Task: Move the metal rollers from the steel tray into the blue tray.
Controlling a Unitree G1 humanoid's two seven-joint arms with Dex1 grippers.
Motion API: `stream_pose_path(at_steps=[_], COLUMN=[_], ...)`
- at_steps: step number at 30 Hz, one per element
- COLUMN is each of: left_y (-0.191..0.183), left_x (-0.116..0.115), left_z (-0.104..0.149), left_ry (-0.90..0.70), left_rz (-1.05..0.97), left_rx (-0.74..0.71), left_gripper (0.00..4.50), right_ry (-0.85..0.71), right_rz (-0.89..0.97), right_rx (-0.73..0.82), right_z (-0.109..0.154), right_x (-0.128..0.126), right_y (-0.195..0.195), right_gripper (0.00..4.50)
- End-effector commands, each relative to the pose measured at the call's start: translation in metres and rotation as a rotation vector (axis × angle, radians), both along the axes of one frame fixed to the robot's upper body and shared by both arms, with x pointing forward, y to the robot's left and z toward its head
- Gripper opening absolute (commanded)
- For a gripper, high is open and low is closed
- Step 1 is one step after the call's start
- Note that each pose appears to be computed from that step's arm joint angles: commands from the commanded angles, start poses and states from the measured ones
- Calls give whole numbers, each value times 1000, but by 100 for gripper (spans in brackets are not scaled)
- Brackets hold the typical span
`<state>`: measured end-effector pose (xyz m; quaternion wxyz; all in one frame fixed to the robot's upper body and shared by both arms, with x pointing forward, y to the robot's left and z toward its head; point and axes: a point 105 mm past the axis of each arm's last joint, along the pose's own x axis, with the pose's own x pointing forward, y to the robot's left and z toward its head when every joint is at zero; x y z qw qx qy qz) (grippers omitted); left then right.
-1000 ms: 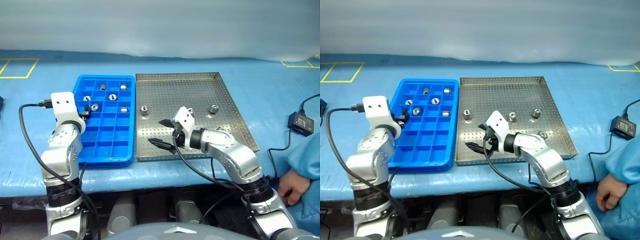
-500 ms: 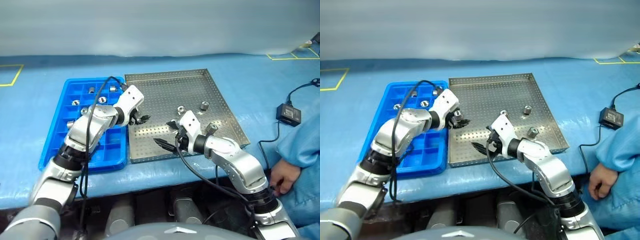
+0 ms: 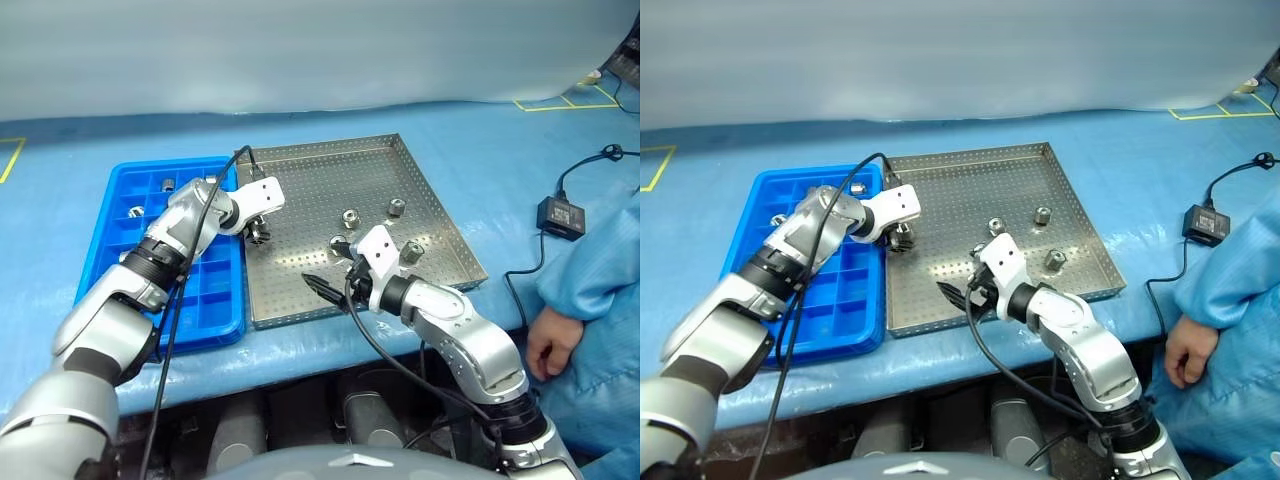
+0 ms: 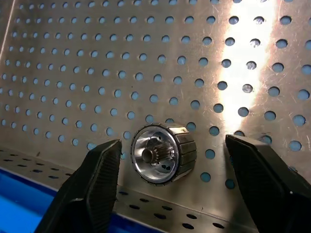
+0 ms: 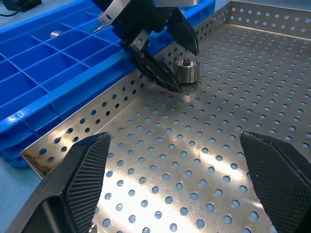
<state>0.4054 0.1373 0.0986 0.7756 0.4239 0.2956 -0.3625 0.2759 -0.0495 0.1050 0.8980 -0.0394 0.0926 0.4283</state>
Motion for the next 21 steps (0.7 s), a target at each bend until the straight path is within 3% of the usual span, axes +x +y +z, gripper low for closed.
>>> stream_pose_path(at_steps=[1,8,11,15,21], left_y=[10,18,17,13,7], left_x=[5,6,5,2,1], left_z=[-2,-15,-17,-18,-12], left_ry=[0,19,33,58,57], left_rz=[7,34,34,16,30], left_rx=[61,101,86,63,-45], left_gripper=[371,371,313,185,185], right_ry=[-64,-74,-75,-76,-72], right_rz=[2,-5,-10,-25,-31], right_rx=[24,27,28,28,18], right_z=[14,16,16,17,15], right_x=[-1,2,3,5,7], right_y=[2,2,2,0,1], right_gripper=[450,450,450,450,450])
